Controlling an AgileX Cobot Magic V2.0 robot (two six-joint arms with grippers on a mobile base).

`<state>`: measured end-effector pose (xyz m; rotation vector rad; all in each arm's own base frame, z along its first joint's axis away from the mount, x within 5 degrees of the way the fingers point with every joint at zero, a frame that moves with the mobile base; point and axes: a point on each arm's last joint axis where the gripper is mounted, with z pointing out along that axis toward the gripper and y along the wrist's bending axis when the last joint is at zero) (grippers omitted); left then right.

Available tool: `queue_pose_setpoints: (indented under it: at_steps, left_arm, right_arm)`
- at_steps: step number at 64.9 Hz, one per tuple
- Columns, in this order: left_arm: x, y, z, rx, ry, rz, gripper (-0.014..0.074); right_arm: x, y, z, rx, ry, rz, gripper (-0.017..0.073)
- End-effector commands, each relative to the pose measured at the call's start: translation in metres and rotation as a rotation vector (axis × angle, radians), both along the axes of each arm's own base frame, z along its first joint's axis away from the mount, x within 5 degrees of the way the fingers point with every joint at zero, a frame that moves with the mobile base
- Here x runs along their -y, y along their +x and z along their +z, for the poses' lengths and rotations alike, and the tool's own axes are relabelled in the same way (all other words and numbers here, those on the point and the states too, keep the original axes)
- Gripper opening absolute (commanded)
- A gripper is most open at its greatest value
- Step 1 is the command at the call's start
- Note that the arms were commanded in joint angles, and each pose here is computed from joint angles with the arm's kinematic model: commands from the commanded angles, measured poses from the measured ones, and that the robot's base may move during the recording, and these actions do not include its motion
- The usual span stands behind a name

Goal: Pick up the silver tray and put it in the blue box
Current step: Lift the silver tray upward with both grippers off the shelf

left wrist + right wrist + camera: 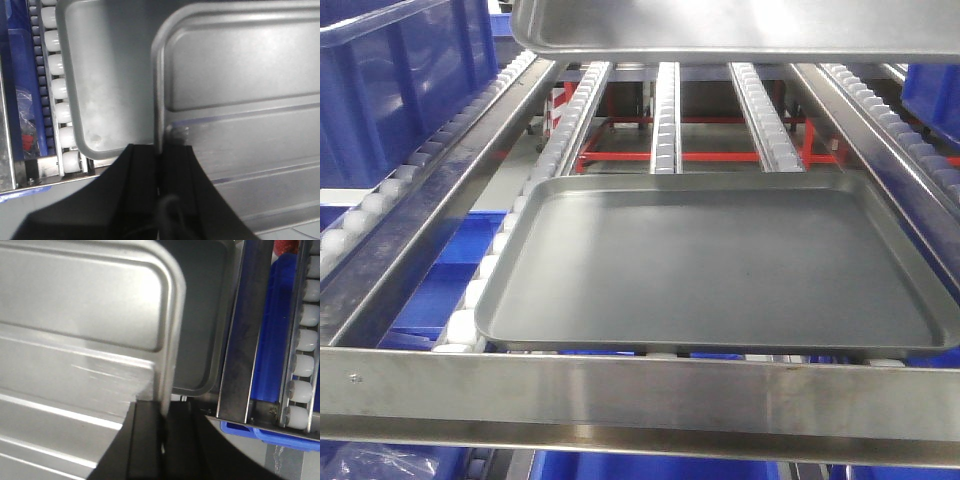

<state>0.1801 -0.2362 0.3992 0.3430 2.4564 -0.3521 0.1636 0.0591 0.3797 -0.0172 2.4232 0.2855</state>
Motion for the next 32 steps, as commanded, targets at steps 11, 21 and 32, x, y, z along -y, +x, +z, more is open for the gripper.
queue_pose_setpoints:
  at_steps: [11,21,32]
  left_arm:
    - [-0.006,0.002,0.0153,0.075,-0.002,0.007,-0.0096]
    - [-0.0029,0.0039,0.0116,0.068,0.009,0.006,-0.0096]
    - [-0.0029,0.0039,0.0116,0.068,0.009,0.006,-0.0096]
  right_arm:
    - [0.0052,0.0008,0.0135,0.088,-0.029,-0.007,0.0057]
    - [0.0052,0.0008,0.0135,0.088,-0.029,-0.007,0.0057]
    - [0.0052,0.0008,0.0135,0.088,-0.029,-0.007,0.0057]
